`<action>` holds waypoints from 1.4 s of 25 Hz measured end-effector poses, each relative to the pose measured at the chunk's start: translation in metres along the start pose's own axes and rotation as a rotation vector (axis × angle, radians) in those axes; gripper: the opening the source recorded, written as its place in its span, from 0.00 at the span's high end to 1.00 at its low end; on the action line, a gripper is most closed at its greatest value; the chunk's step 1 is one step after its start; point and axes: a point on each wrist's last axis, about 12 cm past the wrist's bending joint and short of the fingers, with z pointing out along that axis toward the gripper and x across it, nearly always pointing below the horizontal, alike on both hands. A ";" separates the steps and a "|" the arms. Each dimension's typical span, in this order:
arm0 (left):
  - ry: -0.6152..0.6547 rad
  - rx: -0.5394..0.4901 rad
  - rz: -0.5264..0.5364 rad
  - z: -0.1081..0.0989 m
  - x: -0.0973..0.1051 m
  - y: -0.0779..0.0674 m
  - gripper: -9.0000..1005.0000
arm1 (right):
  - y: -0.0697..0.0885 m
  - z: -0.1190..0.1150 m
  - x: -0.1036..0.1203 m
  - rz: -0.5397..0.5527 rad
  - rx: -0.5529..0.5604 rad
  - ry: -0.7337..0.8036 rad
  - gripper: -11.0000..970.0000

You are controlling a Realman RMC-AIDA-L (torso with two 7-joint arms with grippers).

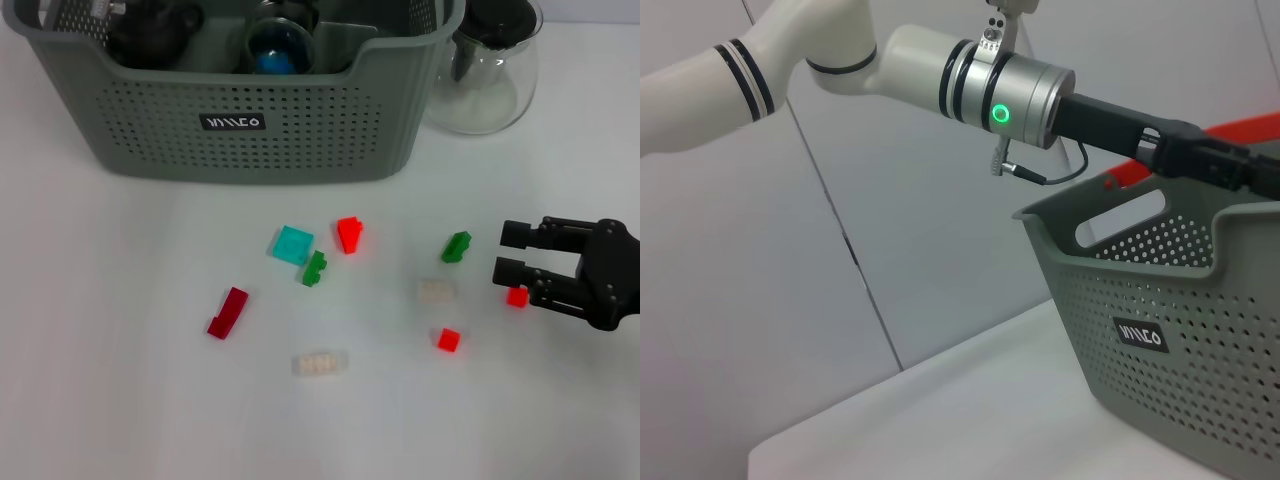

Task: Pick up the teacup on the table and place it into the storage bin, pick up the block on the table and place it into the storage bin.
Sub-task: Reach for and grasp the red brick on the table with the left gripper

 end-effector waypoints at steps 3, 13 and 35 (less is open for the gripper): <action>-0.079 0.038 -0.020 -0.017 0.001 -0.001 0.46 | 0.000 0.000 0.000 -0.001 0.000 0.000 0.44; -0.665 0.458 0.084 -0.141 0.091 -0.032 0.48 | 0.000 -0.001 0.000 0.007 0.002 -0.006 0.44; -0.448 0.140 0.111 -0.080 0.316 -0.107 0.48 | -0.003 0.000 -0.004 0.008 0.013 -0.022 0.44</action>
